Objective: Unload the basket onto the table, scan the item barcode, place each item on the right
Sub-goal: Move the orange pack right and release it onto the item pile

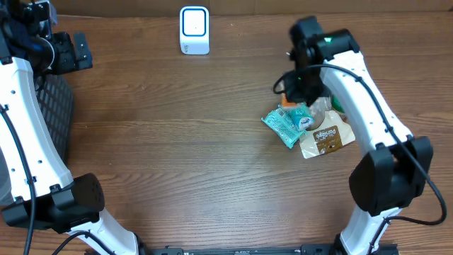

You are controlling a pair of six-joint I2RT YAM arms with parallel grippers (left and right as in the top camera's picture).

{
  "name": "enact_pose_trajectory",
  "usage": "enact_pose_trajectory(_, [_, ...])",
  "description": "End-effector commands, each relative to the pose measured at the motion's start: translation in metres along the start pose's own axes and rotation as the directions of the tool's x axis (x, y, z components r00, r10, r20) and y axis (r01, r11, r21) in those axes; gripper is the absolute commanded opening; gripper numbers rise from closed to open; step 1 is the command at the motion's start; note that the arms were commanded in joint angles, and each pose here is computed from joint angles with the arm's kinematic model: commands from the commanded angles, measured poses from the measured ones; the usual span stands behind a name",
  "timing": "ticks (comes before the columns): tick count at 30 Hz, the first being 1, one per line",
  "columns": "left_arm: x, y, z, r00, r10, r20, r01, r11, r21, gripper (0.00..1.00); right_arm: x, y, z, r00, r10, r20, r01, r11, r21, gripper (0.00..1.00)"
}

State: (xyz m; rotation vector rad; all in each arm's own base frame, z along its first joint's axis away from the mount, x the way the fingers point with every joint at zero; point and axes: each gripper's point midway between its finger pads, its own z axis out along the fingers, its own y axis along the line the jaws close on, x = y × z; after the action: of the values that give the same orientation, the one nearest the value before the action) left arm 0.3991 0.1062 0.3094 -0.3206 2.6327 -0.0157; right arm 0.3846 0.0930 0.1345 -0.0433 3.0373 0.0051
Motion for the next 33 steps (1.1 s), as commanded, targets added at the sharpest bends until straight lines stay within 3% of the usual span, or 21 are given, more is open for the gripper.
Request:
enact_pose_trajectory(1, [-0.003,-0.003,-0.012,0.999,0.019,0.035,-0.020,1.000,0.006,1.00,0.005,-0.027,0.020,0.993,0.109,-0.033,-0.110,0.994,-0.010,0.04])
enact_pose_trajectory(4, [-0.003,-0.003,-0.012,0.999,0.019,0.035,-0.020,1.000,0.006,0.99,0.007,-0.043,0.033,0.987,0.155,-0.042,-0.156,0.988,-0.017,0.05])
enact_pose_trajectory(7, [-0.003,-0.003,-0.012,0.999,0.019,0.035,-0.020,1.000,0.006,1.00,0.007,-0.052,0.036,0.983,0.178,-0.043,-0.179,0.984,-0.018,0.19])
enact_pose_trajectory(10, [-0.003,-0.003,-0.012,0.999,0.019,0.035,-0.020,1.000,0.006,1.00,0.006,-0.054,0.036,0.984,0.174,-0.042,-0.175,0.984,-0.018,0.40])
enact_pose_trajectory(15, [-0.003,-0.003,-0.012,0.999,0.020,0.035,-0.020,1.000,0.006,1.00,0.004,-0.054,0.029,0.985,0.167,-0.035,-0.168,0.986,-0.020,0.47])
enact_pose_trajectory(23, [-0.003,-0.003,-0.012,0.999,0.019,0.035,-0.020,1.000,0.006,0.99,-0.002,-0.038,-0.057,0.983,0.134,0.125,-0.122,0.988,-0.097,0.52])
enact_pose_trajectory(31, [-0.003,-0.003,-0.012,0.999,0.019,0.035,-0.020,1.000,0.006,1.00,0.040,-0.025,-0.155,0.942,0.133,0.308,-0.064,0.972,-0.225,0.83])
enact_pose_trajectory(33, [-0.003,-0.003,-0.012,0.999,0.019,0.035,-0.020,1.000,0.006,0.99,0.058,-0.024,-0.176,0.929,0.137,0.343,-0.052,0.967,-0.248,1.00])
